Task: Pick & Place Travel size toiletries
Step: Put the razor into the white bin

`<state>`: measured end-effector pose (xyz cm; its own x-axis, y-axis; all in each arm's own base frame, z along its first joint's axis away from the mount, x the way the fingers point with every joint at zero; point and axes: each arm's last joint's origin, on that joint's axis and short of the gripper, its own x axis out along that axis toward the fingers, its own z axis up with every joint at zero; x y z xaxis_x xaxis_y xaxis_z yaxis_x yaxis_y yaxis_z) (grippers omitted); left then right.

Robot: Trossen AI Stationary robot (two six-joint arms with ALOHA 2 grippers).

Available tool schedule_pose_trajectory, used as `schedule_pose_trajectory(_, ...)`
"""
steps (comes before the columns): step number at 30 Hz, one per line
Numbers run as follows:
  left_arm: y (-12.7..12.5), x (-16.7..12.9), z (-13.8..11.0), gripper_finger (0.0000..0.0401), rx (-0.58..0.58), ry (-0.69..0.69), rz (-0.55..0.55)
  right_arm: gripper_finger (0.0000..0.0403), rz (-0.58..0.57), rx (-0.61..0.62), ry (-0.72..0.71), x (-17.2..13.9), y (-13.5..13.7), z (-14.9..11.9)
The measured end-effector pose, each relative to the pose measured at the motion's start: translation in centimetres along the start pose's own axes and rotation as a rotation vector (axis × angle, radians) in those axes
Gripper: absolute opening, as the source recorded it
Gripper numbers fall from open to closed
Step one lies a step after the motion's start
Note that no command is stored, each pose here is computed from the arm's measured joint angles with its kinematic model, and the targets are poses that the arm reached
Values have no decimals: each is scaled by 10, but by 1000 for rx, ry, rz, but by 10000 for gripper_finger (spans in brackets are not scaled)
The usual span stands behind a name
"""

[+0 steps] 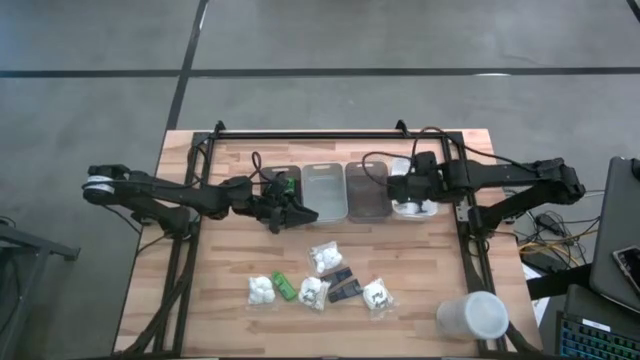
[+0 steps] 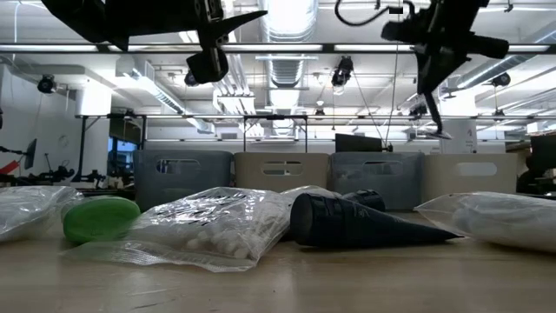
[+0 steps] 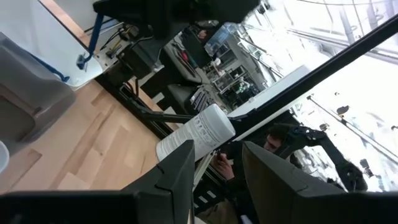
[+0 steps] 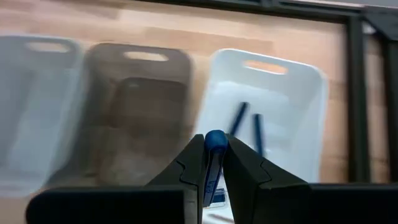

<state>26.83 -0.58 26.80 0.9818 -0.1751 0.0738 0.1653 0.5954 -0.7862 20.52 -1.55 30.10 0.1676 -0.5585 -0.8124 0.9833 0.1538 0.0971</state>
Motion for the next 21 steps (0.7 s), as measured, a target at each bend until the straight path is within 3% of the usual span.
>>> schedule_pose_trajectory(12, 1, 0, -1, 140, 28, 6, 9, 39, -128, 1, 206, 39, -23, 41)
schedule_pose_trajectory(21, 8, 0, -6, 140, 12, 59, 79, 40, -87, 54, 332, 72, -39, 52)
